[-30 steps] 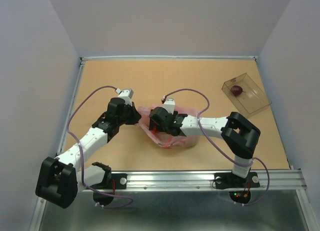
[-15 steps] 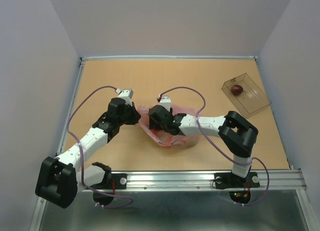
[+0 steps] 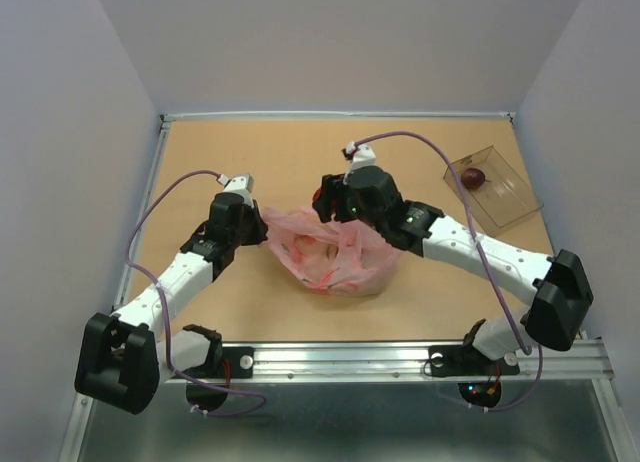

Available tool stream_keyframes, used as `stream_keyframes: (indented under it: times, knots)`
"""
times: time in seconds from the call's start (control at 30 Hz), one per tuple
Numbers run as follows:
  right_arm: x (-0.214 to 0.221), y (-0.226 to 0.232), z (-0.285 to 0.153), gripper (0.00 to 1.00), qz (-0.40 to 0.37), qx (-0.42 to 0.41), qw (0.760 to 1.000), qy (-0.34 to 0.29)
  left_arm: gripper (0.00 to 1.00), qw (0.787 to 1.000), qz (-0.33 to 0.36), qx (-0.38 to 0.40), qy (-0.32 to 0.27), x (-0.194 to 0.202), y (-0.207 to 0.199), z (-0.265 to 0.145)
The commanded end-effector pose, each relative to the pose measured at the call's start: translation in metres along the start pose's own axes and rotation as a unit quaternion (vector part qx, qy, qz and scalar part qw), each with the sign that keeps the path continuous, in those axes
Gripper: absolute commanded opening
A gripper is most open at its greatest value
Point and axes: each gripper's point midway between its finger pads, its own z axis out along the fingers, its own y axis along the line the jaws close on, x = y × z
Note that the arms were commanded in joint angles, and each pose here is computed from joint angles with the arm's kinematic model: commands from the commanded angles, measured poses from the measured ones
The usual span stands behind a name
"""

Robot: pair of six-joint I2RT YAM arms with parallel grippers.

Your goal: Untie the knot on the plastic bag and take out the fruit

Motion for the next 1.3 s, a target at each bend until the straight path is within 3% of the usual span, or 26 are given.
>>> stream_keyframes:
  times: [0.0,0.17,0.3,0.4,0.67,0.8,0.87,0.93,0.97,1.07,1.1,1.13,1.27]
  knots:
    - [-0.057,-0.064,-0.007,0.10,0.000,0.073,0.996,-0.048,0.00,0.999,0.007,0.011,-0.031,-0.023,-0.008,-0.004]
    - [-0.101,-0.168,-0.026,0.10,0.045,0.201,0.973,-0.101,0.00,0.999,0.005,0.013,-0.036,-0.025,-0.009,-0.006]
    - [-0.118,-0.296,-0.058,0.11,0.113,0.343,0.923,-0.133,0.00,0.999,0.005,0.025,-0.032,-0.023,-0.013,-0.005]
    - [-0.118,-0.360,-0.074,0.11,0.152,0.397,0.895,-0.137,0.00,0.999,0.004,0.030,-0.030,-0.022,-0.015,-0.006]
    - [-0.100,-0.470,-0.082,0.12,0.228,0.484,0.835,-0.132,0.00,0.999,0.006,0.049,-0.020,-0.019,-0.021,-0.003]
    - [-0.096,-0.504,-0.082,0.20,0.254,0.508,0.811,-0.140,0.00,0.998,0.007,0.055,-0.019,-0.019,-0.023,-0.003]
    - [-0.101,-0.514,-0.082,0.25,0.252,0.521,0.802,-0.147,0.00,0.998,0.009,0.058,-0.018,-0.018,-0.024,-0.003]
    - [-0.094,-0.525,-0.078,0.38,0.254,0.532,0.795,-0.141,0.00,0.998,0.009,0.056,-0.016,-0.017,-0.023,-0.002]
    - [-0.093,-0.528,-0.079,0.55,0.257,0.537,0.791,-0.143,0.00,0.998,0.009,0.057,-0.019,-0.019,-0.024,-0.002]
    - [-0.085,-0.533,-0.077,0.82,0.261,0.547,0.783,-0.139,0.00,0.998,0.011,0.055,-0.018,-0.018,-0.023,-0.003]
    - [-0.083,-0.532,-0.076,0.95,0.263,0.544,0.785,-0.136,0.00,0.998,0.011,0.057,-0.019,-0.018,-0.024,-0.003]
    - [-0.082,-0.530,-0.074,1.00,0.265,0.536,0.791,-0.134,0.00,0.998,0.010,0.057,-0.019,-0.018,-0.024,-0.003]
    - [-0.081,-0.517,-0.078,1.00,0.259,0.519,0.805,-0.124,0.00,0.998,0.012,0.064,-0.018,-0.018,-0.026,-0.003]
